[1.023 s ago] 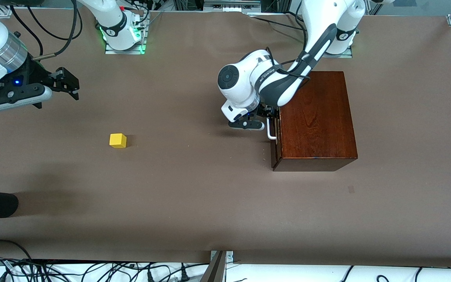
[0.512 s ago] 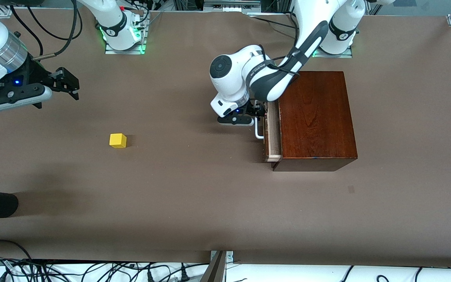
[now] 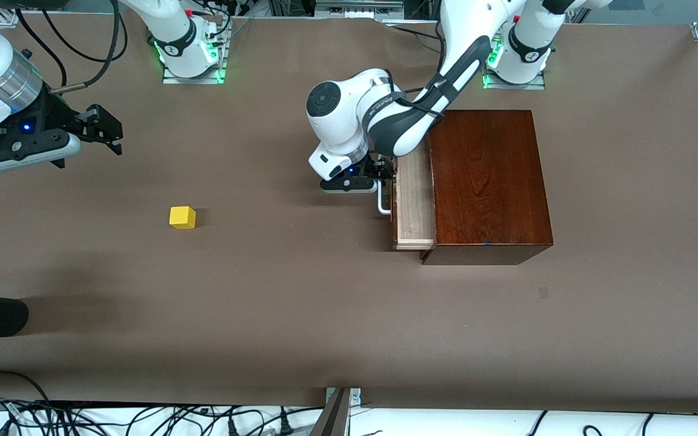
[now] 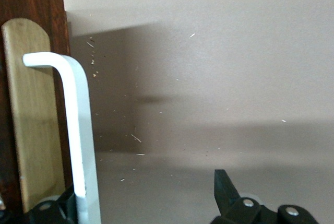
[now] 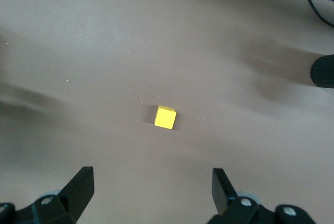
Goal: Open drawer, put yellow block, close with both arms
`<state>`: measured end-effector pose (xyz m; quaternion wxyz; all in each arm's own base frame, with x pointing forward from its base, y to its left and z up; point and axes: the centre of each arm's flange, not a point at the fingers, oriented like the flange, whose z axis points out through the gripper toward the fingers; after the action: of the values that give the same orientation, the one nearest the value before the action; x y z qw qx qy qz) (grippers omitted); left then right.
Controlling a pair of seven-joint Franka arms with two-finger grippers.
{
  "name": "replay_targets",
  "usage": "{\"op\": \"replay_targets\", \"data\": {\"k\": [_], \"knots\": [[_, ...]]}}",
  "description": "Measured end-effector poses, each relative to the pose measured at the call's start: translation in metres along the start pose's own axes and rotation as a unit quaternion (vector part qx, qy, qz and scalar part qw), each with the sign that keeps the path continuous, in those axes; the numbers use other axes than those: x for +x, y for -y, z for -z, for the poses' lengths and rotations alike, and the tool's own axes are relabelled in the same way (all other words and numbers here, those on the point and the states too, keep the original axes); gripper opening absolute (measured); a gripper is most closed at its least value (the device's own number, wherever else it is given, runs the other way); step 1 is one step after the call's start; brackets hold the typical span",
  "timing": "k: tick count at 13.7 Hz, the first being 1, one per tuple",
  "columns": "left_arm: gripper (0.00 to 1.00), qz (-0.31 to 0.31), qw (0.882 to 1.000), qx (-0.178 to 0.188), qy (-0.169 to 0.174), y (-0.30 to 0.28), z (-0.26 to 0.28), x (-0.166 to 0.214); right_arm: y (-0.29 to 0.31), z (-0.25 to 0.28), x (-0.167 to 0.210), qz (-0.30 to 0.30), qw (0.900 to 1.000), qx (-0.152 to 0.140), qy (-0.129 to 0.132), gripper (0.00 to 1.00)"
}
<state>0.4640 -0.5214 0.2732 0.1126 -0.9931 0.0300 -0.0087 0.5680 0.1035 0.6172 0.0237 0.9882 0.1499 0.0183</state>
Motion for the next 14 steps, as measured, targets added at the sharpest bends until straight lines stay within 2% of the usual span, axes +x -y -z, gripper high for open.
{"op": "replay_targets", "data": {"k": [4, 9, 12, 14], "knots": [[1.0, -0.001, 1.0, -0.023, -0.015, -0.013, 0.028, 0.0, 0.0, 0.002, 0.004, 0.0, 1.0, -0.002, -0.015, 1.0], [1.0, 0.005, 1.0, 0.007, -0.006, -0.001, 0.073, 0.007, -0.002, 0.002, 0.004, 0.0, 1.0, -0.002, -0.016, 1.0], [1.0, -0.025, 0.999, 0.038, 0.002, 0.056, 0.136, 0.031, -0.007, -0.018, 0.008, -0.002, 1.0, -0.002, 0.009, 1.0], [1.0, -0.009, 0.999, 0.048, 0.006, 0.124, 0.172, 0.059, -0.003, -0.041, 0.017, 0.002, 1.0, -0.004, 0.028, 1.0]]}}
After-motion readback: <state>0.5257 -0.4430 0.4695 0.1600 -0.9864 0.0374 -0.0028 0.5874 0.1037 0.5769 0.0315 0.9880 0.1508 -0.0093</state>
